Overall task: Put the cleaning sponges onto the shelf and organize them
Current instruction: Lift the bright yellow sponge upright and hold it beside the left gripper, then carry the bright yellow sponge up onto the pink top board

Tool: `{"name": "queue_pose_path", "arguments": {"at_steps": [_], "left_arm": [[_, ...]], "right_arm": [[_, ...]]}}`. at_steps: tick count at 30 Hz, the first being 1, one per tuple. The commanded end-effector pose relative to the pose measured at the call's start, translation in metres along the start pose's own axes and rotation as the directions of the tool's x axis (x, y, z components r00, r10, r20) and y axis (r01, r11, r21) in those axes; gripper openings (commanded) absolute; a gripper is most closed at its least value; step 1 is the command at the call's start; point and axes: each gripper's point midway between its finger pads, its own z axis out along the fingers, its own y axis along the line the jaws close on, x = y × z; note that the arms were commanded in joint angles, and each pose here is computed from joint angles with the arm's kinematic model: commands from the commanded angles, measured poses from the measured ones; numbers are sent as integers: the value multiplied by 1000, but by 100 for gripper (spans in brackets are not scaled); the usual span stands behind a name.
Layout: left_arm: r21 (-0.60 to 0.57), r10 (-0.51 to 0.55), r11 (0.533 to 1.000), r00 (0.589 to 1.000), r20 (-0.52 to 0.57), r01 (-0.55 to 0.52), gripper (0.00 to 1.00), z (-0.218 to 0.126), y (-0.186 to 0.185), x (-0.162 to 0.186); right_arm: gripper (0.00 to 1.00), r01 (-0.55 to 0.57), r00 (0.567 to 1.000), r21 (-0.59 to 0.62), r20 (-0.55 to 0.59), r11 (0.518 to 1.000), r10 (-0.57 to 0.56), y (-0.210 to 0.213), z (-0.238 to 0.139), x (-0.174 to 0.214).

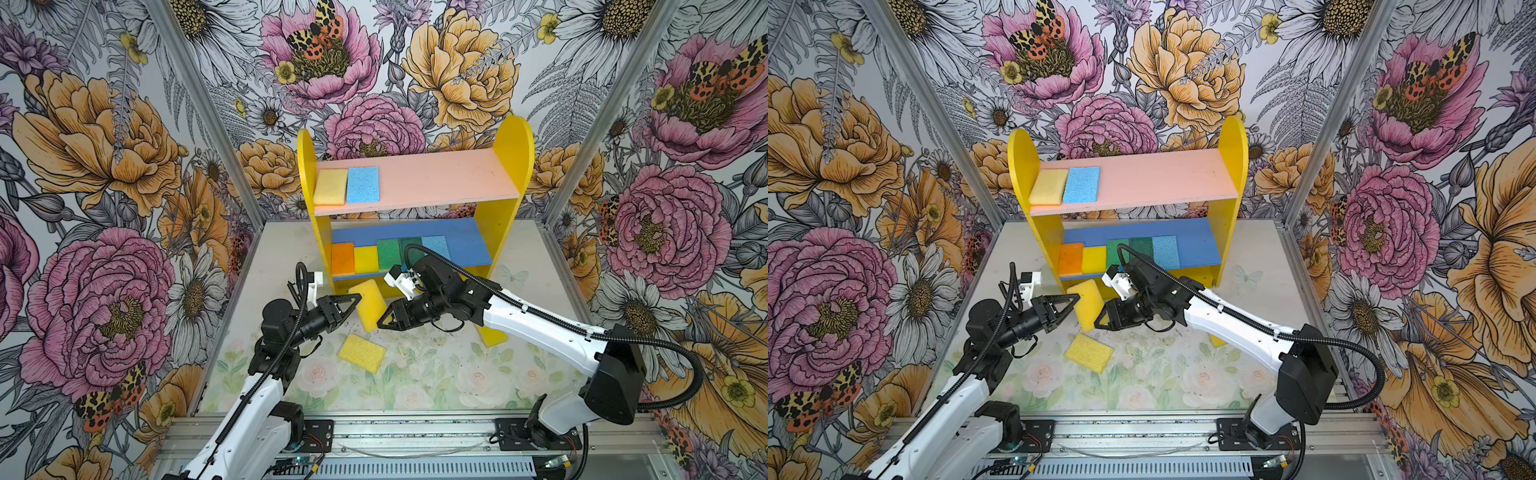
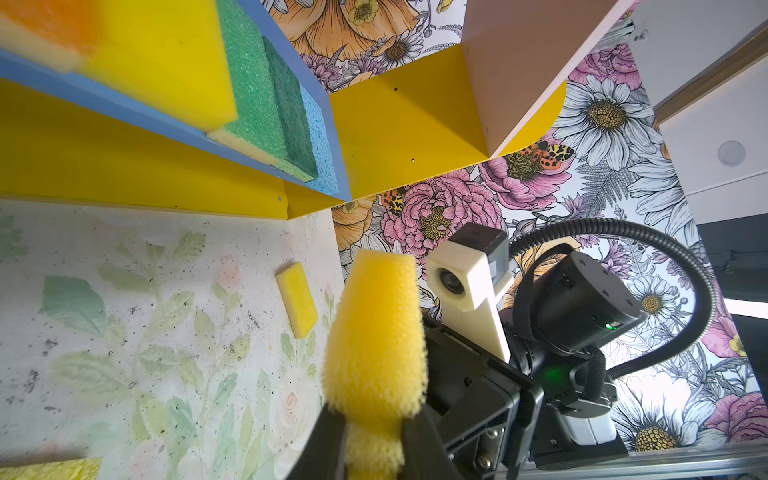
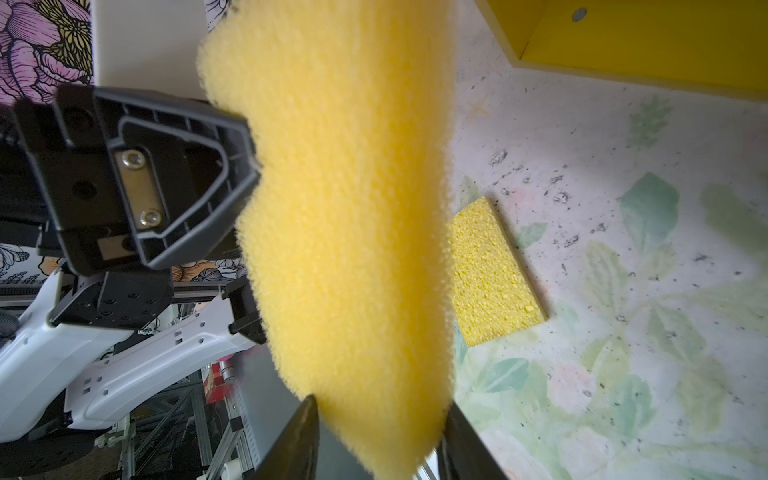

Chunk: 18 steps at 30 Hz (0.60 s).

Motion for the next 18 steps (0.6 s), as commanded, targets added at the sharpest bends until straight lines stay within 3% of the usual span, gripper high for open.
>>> {"name": "queue_pose_path", "arguments": {"at_steps": [1,7,15,16,18], "left_arm": [[24,14,1000,1000,-17,-14,20,-3,-3,4],[24,15,1000,1000,-17,-14,20,-4,-3,3],[24,10,1000,1000,-20,-10,20,-4,-2,2],[23,10,1000,1000,-21,-10,21,-3,-3,2],[22,10,1000,1000,-19,-9,37,-4,-3,1]], "right_arm": [[49,33,998,0,56,999,-33,9,-8,-12],[41,30,996,16,80,999,-31,9,-13,-15],[3,32,991,37,130,999,-37,12,-23,-22],[1,36,990,39,134,999,-41,13,-24,-23],[0,36,988,47,149,998,-43,12,-28,-24]]}}
